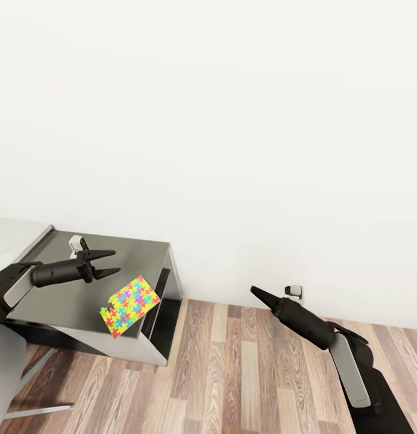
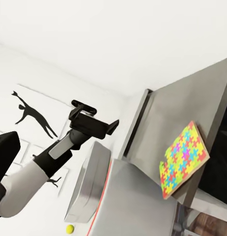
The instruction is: Put all the toys in the child's room - the three board games (two on the bed and one on the table), the two jigsaw puzzles on the table, and the tennis ball on the table - inside the toy box on the table in the child's room.
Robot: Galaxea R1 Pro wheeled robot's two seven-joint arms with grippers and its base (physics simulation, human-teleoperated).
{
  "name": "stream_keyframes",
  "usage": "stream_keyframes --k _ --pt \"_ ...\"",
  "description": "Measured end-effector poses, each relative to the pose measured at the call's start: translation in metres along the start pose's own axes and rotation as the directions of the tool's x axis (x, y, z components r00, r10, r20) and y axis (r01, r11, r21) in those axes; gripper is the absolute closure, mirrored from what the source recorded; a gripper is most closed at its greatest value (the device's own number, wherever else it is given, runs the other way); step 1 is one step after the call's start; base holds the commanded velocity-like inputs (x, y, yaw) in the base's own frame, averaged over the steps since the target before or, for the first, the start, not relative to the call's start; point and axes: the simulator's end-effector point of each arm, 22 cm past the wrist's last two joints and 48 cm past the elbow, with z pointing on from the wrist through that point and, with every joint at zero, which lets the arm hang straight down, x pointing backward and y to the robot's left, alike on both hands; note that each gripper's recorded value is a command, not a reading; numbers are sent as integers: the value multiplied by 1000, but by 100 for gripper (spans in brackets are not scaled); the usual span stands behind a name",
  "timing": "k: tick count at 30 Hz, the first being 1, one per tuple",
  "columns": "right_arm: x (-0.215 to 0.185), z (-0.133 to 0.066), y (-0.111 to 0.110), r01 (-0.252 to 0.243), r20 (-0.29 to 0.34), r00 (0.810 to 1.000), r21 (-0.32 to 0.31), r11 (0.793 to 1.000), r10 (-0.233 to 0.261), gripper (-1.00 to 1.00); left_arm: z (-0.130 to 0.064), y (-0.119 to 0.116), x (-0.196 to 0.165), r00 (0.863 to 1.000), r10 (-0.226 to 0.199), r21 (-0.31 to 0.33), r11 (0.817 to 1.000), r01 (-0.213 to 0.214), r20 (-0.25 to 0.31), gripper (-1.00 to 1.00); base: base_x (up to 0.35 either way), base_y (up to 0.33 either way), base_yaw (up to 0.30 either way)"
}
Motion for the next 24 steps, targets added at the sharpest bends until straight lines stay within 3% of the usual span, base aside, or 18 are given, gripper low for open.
stream_keyframes --k 12,24 --pt "-6 1 9 39 21 999 -11 999 -39 -100 -1 13 33 999 -25 -6 1000 25 -29 -100 0 0 0" --pt "-11 1 18 65 28 998 -18 998 -64 -100 12 -13 53 995 43 40 998 -40 -88 -100 0 0 0"
